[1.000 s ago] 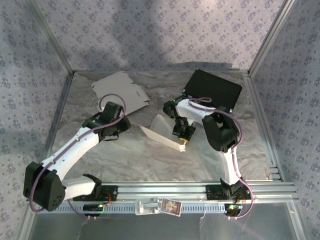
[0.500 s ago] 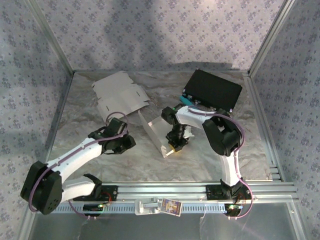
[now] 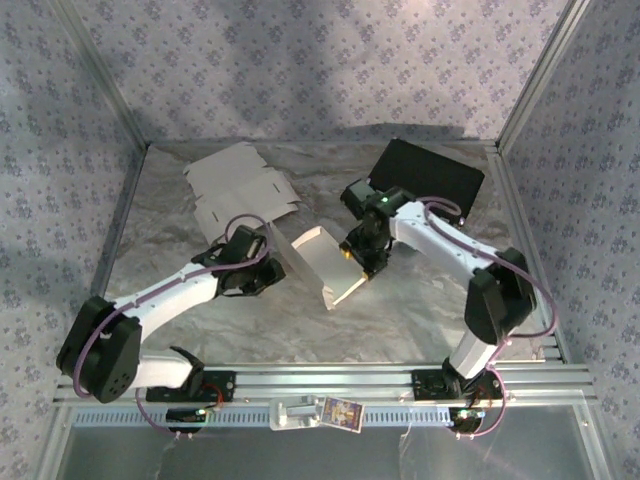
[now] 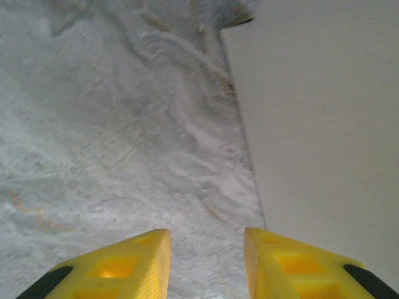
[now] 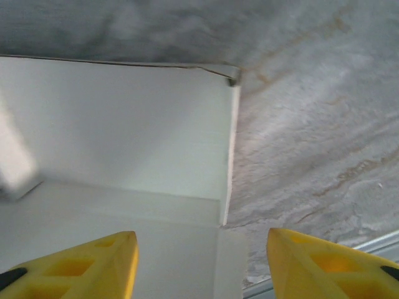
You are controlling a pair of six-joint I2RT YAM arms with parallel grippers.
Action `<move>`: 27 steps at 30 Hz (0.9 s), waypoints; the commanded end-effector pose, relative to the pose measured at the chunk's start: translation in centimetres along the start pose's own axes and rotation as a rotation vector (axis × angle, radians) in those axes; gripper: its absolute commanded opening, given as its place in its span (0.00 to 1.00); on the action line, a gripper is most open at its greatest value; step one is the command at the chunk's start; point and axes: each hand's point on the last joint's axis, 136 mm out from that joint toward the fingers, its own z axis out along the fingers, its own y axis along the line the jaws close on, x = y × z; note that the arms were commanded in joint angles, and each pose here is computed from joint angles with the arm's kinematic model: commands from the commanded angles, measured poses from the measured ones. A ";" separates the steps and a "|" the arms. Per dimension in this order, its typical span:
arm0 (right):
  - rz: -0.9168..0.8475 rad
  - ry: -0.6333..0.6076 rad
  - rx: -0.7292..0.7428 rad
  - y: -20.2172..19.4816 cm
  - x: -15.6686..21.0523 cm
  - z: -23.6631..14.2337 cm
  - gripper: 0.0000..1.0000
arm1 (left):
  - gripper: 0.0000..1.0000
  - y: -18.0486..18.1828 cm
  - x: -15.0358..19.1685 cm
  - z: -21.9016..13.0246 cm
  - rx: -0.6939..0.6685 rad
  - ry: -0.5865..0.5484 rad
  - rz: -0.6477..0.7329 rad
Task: Fold the paper box
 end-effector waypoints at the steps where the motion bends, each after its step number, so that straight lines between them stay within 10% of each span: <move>1: -0.277 -0.066 -0.055 1.1 -1.1 -1.3 0.50 | 0.36 -1.6 -1.0 -0.2 0.032 -0.035 0.002; 11: -1.193 -0.129 -0.389 9.0 7.6 -7.9 0.54 | 0.39 -1.8 -1.9 -0.8 0.028 -0.069 -0.010; 27: -1.336 -0.027 -0.227 11.2 10.9 -2.2 0.43 | 0.40 -0.6 -2.7 -2.6 -0.011 -0.104 -0.016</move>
